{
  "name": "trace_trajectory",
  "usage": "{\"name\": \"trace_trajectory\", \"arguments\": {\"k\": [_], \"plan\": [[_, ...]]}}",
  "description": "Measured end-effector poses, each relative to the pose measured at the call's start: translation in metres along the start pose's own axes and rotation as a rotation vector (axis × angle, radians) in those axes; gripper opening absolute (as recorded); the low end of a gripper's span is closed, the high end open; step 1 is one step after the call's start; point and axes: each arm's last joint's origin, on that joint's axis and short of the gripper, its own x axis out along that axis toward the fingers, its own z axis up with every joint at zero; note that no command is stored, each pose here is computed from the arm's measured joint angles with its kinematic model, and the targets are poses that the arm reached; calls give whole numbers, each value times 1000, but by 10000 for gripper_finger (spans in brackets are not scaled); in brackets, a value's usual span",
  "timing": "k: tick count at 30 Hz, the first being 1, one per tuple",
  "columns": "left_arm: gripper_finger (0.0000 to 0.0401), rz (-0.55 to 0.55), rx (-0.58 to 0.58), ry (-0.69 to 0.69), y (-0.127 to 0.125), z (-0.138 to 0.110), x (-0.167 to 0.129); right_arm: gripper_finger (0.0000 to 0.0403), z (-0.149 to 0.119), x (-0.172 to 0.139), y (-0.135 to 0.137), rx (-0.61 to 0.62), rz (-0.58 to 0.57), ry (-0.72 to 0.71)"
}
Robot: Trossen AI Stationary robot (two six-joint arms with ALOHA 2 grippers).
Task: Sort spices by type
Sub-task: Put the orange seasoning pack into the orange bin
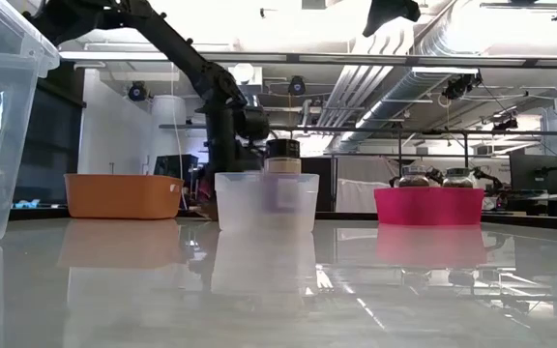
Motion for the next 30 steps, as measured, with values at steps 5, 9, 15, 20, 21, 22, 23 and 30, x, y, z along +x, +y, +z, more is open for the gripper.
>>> {"name": "trace_trajectory", "arguments": {"k": [5, 9, 15, 20, 21, 22, 23, 30], "plan": [[0, -24, 35, -123, -1, 4, -52, 0, 0, 0, 0, -3, 3, 0], [0, -32, 50, -147, -1, -7, -83, 0, 0, 0, 0, -29, 5, 1], [0, 8, 80, -263, 4, -36, -157, 0, 2, 0, 1, -52, 10, -16], [0, 169, 45, -235, 26, -67, -192, 0, 4, 0, 1, -66, 13, -38], [0, 192, 31, -221, 32, -71, -194, 0, 4, 0, 1, -67, 13, -37], [0, 205, 33, -197, 38, -76, -193, 0, 4, 0, 1, -67, 13, -37], [0, 215, 64, -162, 43, -82, -192, 0, 4, 0, 1, -68, 12, -37], [0, 233, 563, 124, 48, -112, -157, 0, 4, 0, 1, -132, 15, -38]]}}
